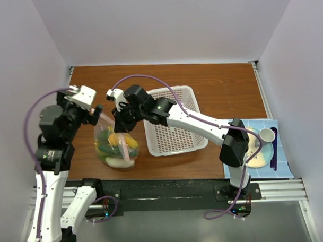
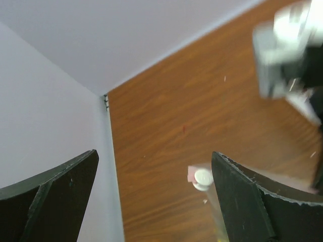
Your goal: Open the zip-top bag and remove the fake food
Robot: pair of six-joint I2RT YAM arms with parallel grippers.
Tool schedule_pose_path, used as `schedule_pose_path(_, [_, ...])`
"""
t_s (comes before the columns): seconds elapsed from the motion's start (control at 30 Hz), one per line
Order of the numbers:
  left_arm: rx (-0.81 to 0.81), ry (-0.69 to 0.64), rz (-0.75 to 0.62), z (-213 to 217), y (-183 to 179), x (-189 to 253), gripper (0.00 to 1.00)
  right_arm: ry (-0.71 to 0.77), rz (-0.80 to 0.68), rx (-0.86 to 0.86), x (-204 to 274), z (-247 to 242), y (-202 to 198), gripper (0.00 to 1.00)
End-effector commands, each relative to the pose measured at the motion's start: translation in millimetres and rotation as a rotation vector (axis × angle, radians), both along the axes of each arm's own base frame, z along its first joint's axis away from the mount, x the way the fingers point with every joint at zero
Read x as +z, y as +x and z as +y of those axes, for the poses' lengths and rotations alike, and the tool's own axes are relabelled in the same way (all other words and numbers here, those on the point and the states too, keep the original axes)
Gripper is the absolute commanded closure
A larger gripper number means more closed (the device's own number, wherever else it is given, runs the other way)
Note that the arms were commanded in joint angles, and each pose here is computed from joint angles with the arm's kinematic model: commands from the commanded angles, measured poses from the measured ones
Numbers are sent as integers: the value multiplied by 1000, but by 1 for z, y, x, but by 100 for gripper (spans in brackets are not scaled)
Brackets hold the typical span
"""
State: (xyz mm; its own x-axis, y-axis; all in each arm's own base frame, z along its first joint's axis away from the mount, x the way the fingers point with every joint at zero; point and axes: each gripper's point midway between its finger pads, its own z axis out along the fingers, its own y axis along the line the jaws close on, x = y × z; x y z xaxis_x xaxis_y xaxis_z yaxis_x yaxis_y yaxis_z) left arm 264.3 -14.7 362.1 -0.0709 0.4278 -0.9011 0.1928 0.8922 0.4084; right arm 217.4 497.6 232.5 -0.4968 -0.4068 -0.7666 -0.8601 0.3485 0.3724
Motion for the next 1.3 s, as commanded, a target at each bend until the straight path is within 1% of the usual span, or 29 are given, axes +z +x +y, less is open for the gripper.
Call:
schedule_pose_path(0.0, [-86, 269, -69, 1, 5, -21, 0, 64, -154, 35, 52, -20, -7, 100])
schedule_pose_path(0.03, [-86, 273, -87, 0, 7, -17, 0, 73, -187, 16, 63, -27, -5, 100])
schedule_pose_path(0.1, [-98, 221, -124, -5, 8, 3, 0, 63, -223, 3, 68, -35, -2, 100])
schedule_pose_path(0.13, [-127, 182, -101, -12, 14, 2, 0, 66, -234, 2, 73, -38, -1, 100])
schedule_pose_path(0.17, [-140, 109, -111, -18, 13, 18, 0, 62, -242, 1, 73, -40, 0, 100])
schedule_pose_path(0.2, [-169, 76, -88, -24, 15, 19, 0, 62, -246, -1, 75, -40, 1, 100])
schedule_pose_path(0.23, [-242, 32, -26, -36, 21, 9, 0, 57, -246, -1, 75, -41, 2, 100])
schedule_pose_path(0.27, [-284, -18, -18, -43, 19, 17, 0, 56, -245, 1, 76, -42, 1, 100])
schedule_pose_path(0.33, [-394, -92, 57, -54, 19, 8, 0, 49, -237, 7, 73, -44, -1, 100])
schedule_pose_path(0.4, [-435, -158, 75, -53, 18, 14, 0, 34, -235, 0, 67, -49, -3, 100])
schedule_pose_path(0.43, [-487, -219, 118, -47, 16, 8, 0, 36, -237, -3, 67, -51, -2, 100])
schedule_pose_path(0.47, [-524, -246, 122, -43, 13, 13, 0, 31, -237, 0, 64, -53, -4, 100])
schedule_pose_path(0.5, [-555, -304, 163, -36, 18, 6, 1, 25, -237, -5, 60, -57, -5, 100])
schedule_pose_path(0.53, [-620, -412, 193, -28, 6, 6, 8, 28, -240, -11, 60, -59, -4, 100])
schedule_pose_path(0.57, [-654, -435, 181, -21, 7, 12, 11, 27, -236, -18, 58, -61, -3, 100])
schedule_pose_path(0.6, [-668, -538, 226, -6, 19, 2, 14, 23, -230, -24, 55, -65, -4, 100])
schedule_pose_path(0.63, [-680, -681, 260, 0, 12, 0, 16, 36, -230, -27, 57, -66, -2, 100])
schedule_pose_path(0.67, [-695, -631, 215, 8, 18, 4, 15, 38, -224, -33, 56, -68, -1, 100])
schedule_pose_path(0.7, [-687, -670, 238, 17, 30, -10, 14, 35, -218, -33, 54, -69, -2, 100])
schedule_pose_path(0.8, [-691, -679, 244, 16, 29, -27, 10, 54, -202, -26, 58, -69, -3, 100])
schedule_pose_path(0.83, [-715, -687, 225, 11, 27, -35, 6, 74, -199, -30, 63, -69, -1, 100])
schedule_pose_path(0.87, [-735, -714, 212, 6, 25, -38, 5, 99, -178, -15, 67, -67, -5, 100])
schedule_pose_path(0.9, [-759, -735, 184, 0, 19, -36, 7, 119, -171, -9, 72, -66, -6, 100])
schedule_pose_path(0.93, [-785, -806, 191, -3, 16, -46, 9, 148, -168, -2, 80, -65, -5, 100])
schedule_pose_path(1.0, [-840, -749, 176, -17, 14, -48, 12, 195, -150, 20, 94, -63, -10, 100])
schedule_pose_path(1.07, [-862, -740, 179, -24, 11, -54, 11, 233, -142, 38, 106, -61, -12, 100])
schedule_pose_path(1.27, [-935, -677, 166, -43, 1, -42, 12, 273, -101, 64, 107, -50, -13, 100])
